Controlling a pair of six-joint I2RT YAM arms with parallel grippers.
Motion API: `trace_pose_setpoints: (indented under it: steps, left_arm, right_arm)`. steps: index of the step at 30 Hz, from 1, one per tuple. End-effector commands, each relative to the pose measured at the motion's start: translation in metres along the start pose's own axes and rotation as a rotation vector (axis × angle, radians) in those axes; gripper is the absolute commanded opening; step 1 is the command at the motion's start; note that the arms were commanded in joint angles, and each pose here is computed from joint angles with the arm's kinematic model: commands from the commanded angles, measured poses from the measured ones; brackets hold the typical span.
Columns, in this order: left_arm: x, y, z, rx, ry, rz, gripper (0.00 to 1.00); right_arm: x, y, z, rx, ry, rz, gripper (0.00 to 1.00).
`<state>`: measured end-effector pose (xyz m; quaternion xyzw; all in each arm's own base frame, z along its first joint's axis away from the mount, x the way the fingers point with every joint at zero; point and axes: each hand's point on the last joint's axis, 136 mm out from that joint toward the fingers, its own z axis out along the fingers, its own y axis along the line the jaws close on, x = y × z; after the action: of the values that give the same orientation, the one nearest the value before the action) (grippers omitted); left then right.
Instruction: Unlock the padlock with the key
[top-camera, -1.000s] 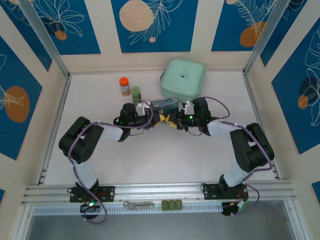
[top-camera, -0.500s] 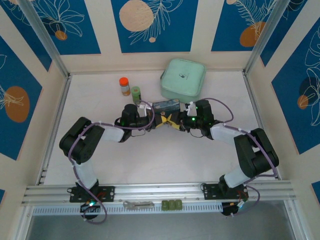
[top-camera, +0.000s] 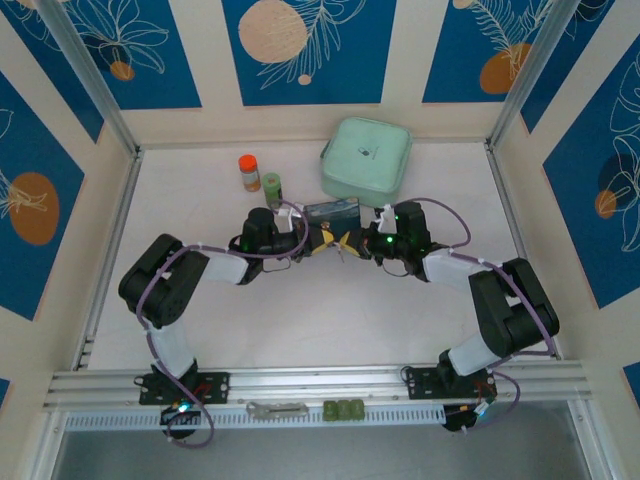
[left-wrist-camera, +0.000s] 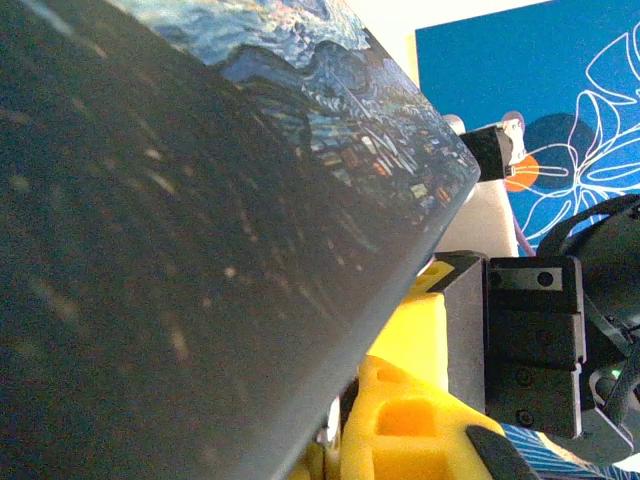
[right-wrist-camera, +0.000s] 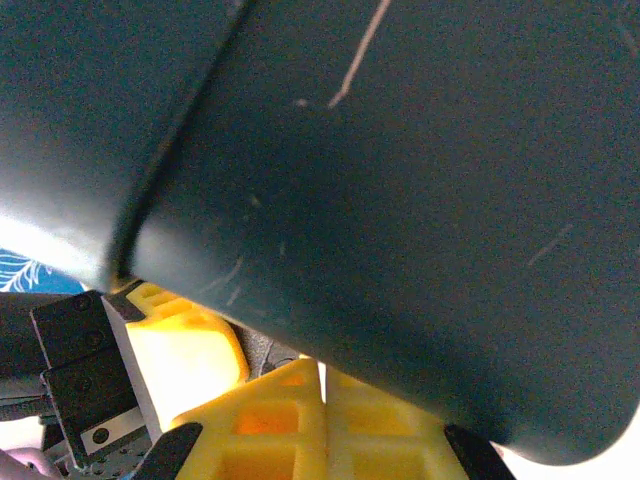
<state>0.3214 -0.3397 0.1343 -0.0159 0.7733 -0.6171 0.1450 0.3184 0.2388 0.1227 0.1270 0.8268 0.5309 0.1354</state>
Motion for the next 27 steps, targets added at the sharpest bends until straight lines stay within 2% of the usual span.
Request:
trace_pose_setpoints:
  steps: [1,4,9,13,18,22,27]
  left_arm:
    - [0.024,-0.013,0.013,0.045,0.073,0.033,0.0]
    - [0.028,-0.02,0.02,0.067,0.079,0.012,0.0]
    - [0.037,-0.032,0.028,0.099,0.109,-0.002,0.0]
    - [0.048,-0.037,0.027,0.105,0.147,-0.005,0.0]
    - [0.057,-0.036,0.024,0.097,0.178,0.001,0.0]
    - [0.051,-0.033,0.025,0.081,0.145,0.018,0.0]
    - [0.043,-0.031,0.03,0.072,0.131,0.006,0.0]
  right_arm:
    - [0.003,0.031,0.007,-0.075,-0.007,-0.119,0.0]
    - [0.009,0.039,0.015,-0.084,-0.019,-0.185,0.0]
    - [0.012,0.045,0.023,-0.02,-0.096,-0.354,0.0]
    - [-0.004,0.049,0.013,-0.024,-0.181,-0.39,0.0]
    - [-0.01,0.057,0.015,-0.067,-0.128,-0.359,0.0]
    - [-0.004,0.053,0.018,-0.061,-0.103,-0.303,0.0]
    - [0.004,0.041,0.019,-0.033,-0.074,-0.315,0.01]
